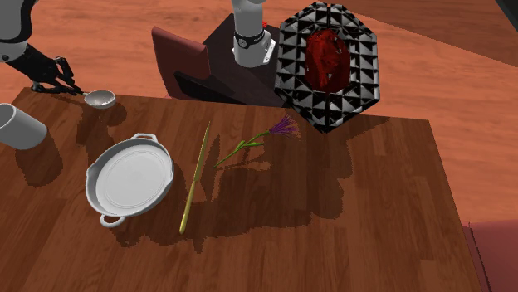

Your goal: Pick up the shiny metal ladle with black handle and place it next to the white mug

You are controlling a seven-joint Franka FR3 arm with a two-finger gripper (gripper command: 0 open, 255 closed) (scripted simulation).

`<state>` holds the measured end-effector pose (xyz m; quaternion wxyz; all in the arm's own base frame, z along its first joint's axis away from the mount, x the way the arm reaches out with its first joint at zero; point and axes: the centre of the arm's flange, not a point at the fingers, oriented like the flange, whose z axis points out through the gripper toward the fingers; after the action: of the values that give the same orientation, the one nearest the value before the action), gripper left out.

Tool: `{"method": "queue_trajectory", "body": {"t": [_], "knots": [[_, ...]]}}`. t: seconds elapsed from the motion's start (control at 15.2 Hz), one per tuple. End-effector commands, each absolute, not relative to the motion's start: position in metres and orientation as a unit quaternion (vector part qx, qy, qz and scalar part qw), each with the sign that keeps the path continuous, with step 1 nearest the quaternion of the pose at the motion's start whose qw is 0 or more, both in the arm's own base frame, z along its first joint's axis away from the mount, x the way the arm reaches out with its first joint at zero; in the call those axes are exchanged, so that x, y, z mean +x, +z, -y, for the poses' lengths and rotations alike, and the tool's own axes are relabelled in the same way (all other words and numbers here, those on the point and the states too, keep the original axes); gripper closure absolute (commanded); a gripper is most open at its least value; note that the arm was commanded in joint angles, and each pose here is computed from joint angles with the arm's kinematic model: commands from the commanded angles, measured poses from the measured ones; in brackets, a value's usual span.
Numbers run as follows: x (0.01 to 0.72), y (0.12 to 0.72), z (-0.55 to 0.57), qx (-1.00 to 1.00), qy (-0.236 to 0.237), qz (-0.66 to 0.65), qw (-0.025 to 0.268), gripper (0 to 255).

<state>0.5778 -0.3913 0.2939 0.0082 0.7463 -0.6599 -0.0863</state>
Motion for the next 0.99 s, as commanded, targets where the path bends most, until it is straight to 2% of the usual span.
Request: {"method": "queue_trajectory", "body": {"t": [0.0, 0.33, 0.59, 0.92], "knots": [[0.578, 0.294, 0.391, 0.746, -0.086, 0.66, 0.008, 0], [0.578, 0.294, 0.391, 0.746, -0.086, 0.66, 0.008, 0], [0.585, 0.343, 0.396, 0.746, -0.086, 0.66, 0.008, 0], [0.585, 0.343, 0.396, 0.746, -0.086, 0.66, 0.008, 0]]}}
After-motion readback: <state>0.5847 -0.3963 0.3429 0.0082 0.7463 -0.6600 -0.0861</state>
